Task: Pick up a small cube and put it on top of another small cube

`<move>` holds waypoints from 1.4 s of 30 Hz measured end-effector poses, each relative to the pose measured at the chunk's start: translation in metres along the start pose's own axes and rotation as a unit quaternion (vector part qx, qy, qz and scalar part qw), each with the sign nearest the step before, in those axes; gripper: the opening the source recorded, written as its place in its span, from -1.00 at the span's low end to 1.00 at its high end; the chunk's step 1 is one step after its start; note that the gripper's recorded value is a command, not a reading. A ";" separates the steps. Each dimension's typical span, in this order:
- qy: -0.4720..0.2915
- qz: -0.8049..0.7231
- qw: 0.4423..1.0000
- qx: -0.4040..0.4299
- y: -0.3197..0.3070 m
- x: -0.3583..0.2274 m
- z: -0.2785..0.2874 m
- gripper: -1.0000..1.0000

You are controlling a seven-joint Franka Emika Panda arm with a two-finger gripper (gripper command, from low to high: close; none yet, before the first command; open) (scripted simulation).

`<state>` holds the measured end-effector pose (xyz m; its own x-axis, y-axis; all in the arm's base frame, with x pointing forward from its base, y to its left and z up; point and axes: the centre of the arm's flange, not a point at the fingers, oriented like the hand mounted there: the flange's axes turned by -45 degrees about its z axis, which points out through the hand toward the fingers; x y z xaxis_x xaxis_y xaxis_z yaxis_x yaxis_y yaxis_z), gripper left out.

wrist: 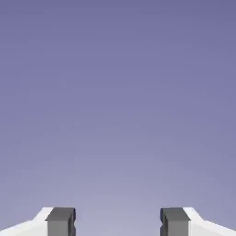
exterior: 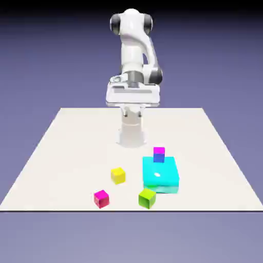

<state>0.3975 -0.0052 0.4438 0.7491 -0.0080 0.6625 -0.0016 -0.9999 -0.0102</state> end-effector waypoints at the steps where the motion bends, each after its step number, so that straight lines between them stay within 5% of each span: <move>1: -0.030 0.025 0.999 0.000 0.008 -0.004 0.013 0.00; 9: -0.259 0.225 0.939 -0.007 0.068 -0.054 0.107 0.00; 18: -0.467 0.424 0.776 -0.020 0.120 -0.139 0.181 0.00; 22: -0.538 0.498 0.680 -0.025 0.137 -0.179 0.203 0.00; 27: -0.543 0.504 0.671 -0.024 0.117 -0.224 0.235 0.00; 28: -0.543 0.504 0.671 -0.025 0.113 -0.233 0.240 -1.00; 34: -0.544 0.503 0.671 -0.021 0.133 -0.179 0.204 -1.00; 42: -0.573 0.443 0.689 0.014 0.024 -0.124 0.156 -1.00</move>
<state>0.4076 -0.0270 0.2449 0.4936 -0.5888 -0.6401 -0.7944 -0.6047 -0.0563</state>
